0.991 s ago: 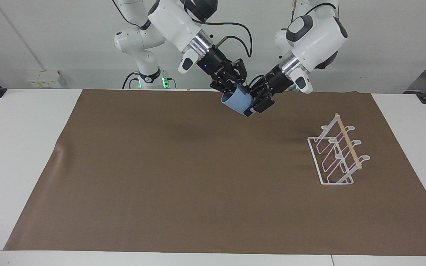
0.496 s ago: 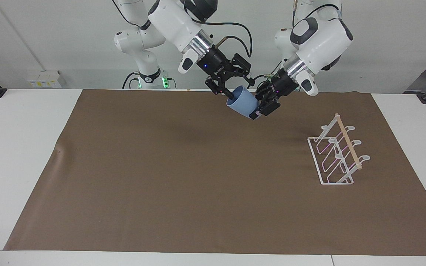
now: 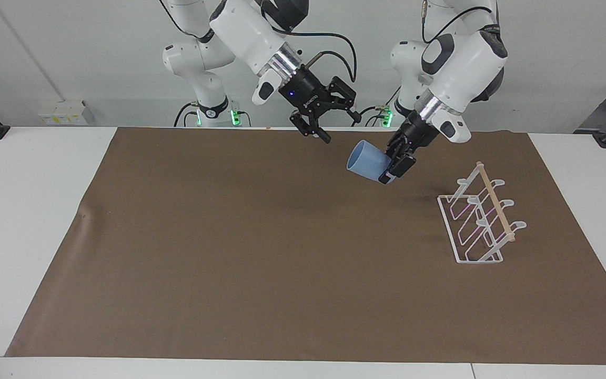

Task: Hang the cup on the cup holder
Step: 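Grasp the cup with the left gripper and open the right gripper, then move the cup over the rack while the right gripper withdraws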

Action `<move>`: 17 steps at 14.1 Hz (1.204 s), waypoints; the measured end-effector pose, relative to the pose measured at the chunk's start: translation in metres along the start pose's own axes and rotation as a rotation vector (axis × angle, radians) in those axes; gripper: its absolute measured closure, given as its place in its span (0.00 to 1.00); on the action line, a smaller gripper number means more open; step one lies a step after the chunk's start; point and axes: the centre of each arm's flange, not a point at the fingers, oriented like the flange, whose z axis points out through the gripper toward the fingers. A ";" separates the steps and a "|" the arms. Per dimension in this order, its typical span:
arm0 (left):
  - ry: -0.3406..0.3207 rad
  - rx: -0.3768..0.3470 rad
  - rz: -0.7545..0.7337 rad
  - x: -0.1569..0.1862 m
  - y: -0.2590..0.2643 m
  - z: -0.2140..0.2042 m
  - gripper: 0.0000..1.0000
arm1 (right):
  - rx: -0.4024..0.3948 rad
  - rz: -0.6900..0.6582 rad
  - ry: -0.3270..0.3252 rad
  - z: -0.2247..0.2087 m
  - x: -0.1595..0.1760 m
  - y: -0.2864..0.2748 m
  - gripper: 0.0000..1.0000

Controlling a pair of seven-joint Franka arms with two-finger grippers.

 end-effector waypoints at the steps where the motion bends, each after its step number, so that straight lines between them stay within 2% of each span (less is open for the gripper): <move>1: 0.060 0.010 0.037 0.007 0.000 -0.001 0.28 | -0.013 -0.071 0.005 -0.004 0.008 0.009 0.00; 3: 0.184 0.029 0.102 0.024 0.000 -0.006 0.28 | -0.039 -0.207 0.006 -0.017 0.030 0.033 0.00; 5: 0.309 0.045 0.175 0.038 0.001 -0.013 0.28 | -0.075 -0.316 -0.020 -0.030 0.047 0.059 0.00; 9: 0.610 0.096 0.353 0.051 0.021 -0.048 0.28 | -0.281 -0.523 -0.173 -0.051 0.064 0.109 0.00; 12: 0.807 0.135 0.444 0.058 0.037 -0.069 0.28 | -0.429 -0.587 -0.276 -0.061 0.065 0.133 0.00; 17: 1.005 0.186 0.572 0.068 0.044 -0.073 0.28 | -0.619 -0.543 -0.361 -0.101 0.082 0.186 0.00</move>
